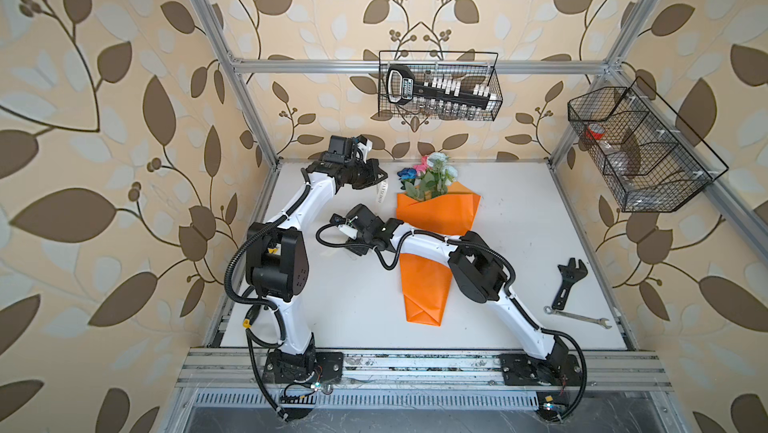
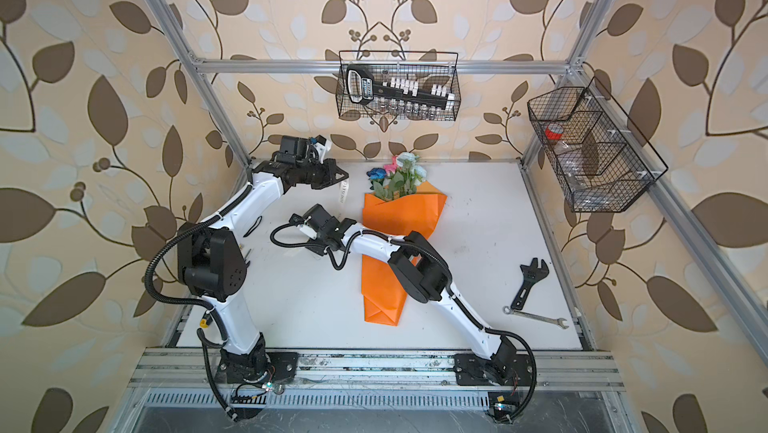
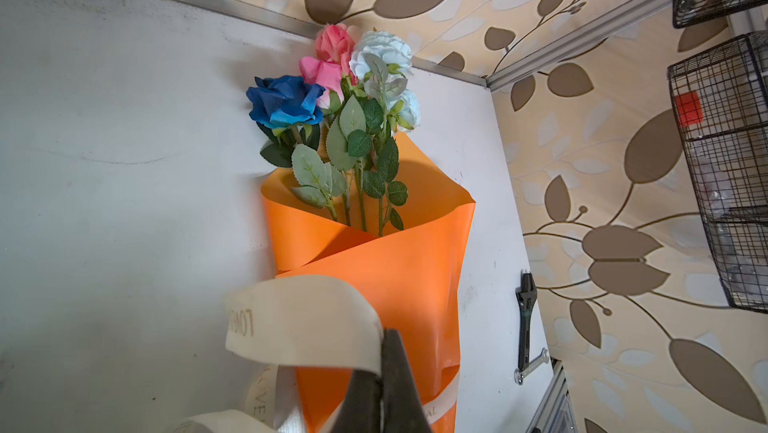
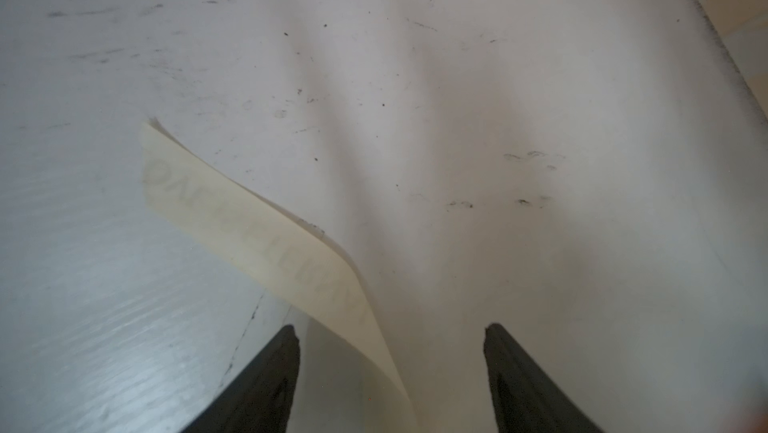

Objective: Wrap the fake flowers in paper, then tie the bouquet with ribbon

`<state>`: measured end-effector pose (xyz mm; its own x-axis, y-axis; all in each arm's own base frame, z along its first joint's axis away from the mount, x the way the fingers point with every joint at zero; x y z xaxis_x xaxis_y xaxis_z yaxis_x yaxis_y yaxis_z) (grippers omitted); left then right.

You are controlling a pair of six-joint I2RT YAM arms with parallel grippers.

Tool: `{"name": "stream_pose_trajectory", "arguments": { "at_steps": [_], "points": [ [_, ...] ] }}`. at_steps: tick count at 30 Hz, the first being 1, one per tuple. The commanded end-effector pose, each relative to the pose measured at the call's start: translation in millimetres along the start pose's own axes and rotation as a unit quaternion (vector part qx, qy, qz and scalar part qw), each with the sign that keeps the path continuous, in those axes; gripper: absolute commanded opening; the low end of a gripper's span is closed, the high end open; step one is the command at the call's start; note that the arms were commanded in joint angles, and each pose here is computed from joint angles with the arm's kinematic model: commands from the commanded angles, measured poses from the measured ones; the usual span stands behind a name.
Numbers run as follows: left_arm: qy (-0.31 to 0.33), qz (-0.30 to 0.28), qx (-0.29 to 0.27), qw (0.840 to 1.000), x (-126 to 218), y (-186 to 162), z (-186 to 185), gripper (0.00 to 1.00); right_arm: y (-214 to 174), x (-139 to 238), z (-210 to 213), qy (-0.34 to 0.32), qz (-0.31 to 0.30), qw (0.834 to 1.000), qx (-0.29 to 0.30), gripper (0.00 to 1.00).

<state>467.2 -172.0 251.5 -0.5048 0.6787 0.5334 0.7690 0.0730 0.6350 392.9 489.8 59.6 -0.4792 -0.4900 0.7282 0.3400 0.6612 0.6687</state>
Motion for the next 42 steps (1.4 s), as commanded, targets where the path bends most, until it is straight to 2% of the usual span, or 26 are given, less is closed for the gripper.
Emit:
{"name": "stream_pose_trajectory", "arguments": {
  "at_steps": [1, 5, 9, 14, 21, 26, 32, 35, 42],
  "points": [
    [-0.026, -0.01, -0.025, 0.999, 8.9, 8.9, -16.8, 0.0, -15.5, -13.2, 21.0, 0.074, 0.027, 0.997, 0.016, 0.72],
    [-0.029, -0.009, -0.026, 0.999, 9.4, 8.0, -17.8, 0.0, -22.2, -24.3, 24.2, 0.086, 0.04, 0.995, 0.015, 0.72],
    [-0.034, -0.009, -0.024, 0.999, 9.0, 6.7, -18.5, 0.0, -25.9, -31.5, 24.9, 0.101, 0.059, 0.993, 0.01, 0.62],
    [-0.032, -0.011, -0.025, 0.999, 10.5, 6.4, -18.4, 0.0, -41.8, -29.3, 30.1, 0.137, 0.1, 0.985, -0.006, 0.42],
    [-0.037, -0.018, -0.021, 0.999, 12.1, 7.3, -20.2, 0.0, -46.2, -17.7, 29.6, 0.143, 0.118, 0.983, -0.019, 0.0],
    [-0.016, -0.014, -0.019, 1.0, 11.9, 2.1, -13.3, 0.0, -21.1, 7.2, 43.3, 0.149, 0.095, 0.984, -0.017, 0.0],
    [-0.001, -0.013, -0.015, 1.0, 14.0, -6.7, -8.1, 0.0, 20.9, 84.6, 67.4, 0.129, 0.026, 0.991, -0.018, 0.0],
    [0.011, -0.016, -0.013, 1.0, 17.2, -10.7, -5.8, 0.0, 30.5, 121.9, 62.9, 0.123, -0.01, 0.99, -0.062, 0.0],
    [0.058, -0.029, 0.003, 0.998, 24.9, -22.6, 7.2, 0.0, 10.2, 193.3, 39.9, 0.078, -0.051, 0.982, -0.167, 0.0]
  ]
}}
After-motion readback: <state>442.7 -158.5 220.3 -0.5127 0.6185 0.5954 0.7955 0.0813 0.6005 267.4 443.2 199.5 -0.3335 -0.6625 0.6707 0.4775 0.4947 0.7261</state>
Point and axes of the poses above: each gripper's point midway between its finger pads, its own x axis back along the fingers, its own z axis along the line the jaws close on, y = z × x, the point moved 3 cm from there along x, back along the fingers, and after that the axes turned 11 degrees about -x, right-handed, at the moved point
